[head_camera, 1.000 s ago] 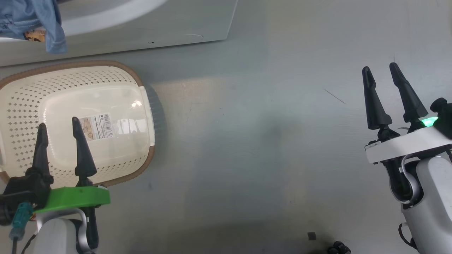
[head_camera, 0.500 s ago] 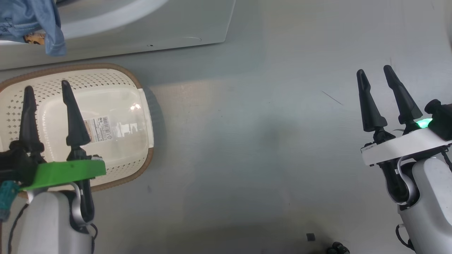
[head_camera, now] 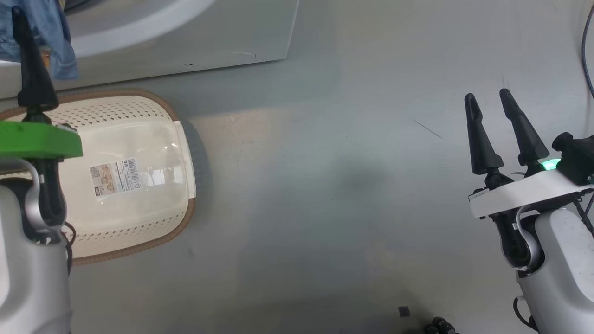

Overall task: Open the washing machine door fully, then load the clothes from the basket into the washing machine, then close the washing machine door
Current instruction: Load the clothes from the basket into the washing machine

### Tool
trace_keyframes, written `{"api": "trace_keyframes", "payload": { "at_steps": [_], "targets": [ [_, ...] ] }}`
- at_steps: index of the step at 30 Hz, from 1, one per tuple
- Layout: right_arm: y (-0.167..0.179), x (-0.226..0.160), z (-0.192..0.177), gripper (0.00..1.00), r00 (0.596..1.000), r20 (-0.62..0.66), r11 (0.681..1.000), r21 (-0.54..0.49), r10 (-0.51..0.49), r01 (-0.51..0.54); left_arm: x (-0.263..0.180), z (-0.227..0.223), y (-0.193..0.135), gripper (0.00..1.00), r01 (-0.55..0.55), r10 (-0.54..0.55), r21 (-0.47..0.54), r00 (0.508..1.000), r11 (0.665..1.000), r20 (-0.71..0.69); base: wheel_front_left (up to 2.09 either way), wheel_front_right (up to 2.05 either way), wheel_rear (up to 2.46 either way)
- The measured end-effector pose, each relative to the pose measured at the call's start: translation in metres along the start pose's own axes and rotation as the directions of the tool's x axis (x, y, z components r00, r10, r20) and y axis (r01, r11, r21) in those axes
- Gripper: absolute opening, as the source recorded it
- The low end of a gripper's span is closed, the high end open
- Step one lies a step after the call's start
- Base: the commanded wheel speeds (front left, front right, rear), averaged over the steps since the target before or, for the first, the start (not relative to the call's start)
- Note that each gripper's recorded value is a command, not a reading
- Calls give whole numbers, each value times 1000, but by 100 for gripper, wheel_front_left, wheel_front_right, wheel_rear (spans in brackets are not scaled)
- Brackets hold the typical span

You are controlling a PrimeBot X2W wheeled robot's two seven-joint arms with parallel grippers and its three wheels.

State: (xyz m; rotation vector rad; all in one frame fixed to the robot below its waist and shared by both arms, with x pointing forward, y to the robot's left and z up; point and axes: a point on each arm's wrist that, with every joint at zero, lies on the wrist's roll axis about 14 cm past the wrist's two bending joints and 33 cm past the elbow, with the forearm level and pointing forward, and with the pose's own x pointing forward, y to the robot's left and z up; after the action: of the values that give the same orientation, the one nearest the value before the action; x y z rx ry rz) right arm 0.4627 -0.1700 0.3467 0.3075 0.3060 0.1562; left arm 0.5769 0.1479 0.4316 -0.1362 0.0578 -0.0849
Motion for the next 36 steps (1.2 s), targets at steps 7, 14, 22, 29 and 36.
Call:
{"api": "trace_keyframes", "payload": {
  "at_steps": [7, 14, 22, 29, 36],
  "targets": [
    [1, -1, -3, 100, 1000, -6, 1000, 13, -2, 2, 22, -14, 0, 100, 4, -15, -69, 988, 998, -155, 0, 0, 0],
    [-3, -4, -8, 100, 1000, -21, 1000, 12, -15, 15, 26, -52, 12, 100, -39, 13, -61, 925, 997, -380, 0, 0, 0],
    [-8, -5, -9, 100, 999, -26, 999, 17, -31, 32, 45, -48, 14, 100, -71, 8, -131, 905, 989, -426, 0, 0, 0],
    [-11, -5, -13, 100, 999, -35, 999, 17, -40, 40, 45, -69, 16, 100, -117, 0, -191, 852, 974, -524, 0, 0, 0],
    [-12, -2, -16, 100, 998, -41, 999, 15, -38, 38, 55, -73, 18, 100, -130, -4, -195, 824, 972, -566, 0, 0, 0]
  ]
}}
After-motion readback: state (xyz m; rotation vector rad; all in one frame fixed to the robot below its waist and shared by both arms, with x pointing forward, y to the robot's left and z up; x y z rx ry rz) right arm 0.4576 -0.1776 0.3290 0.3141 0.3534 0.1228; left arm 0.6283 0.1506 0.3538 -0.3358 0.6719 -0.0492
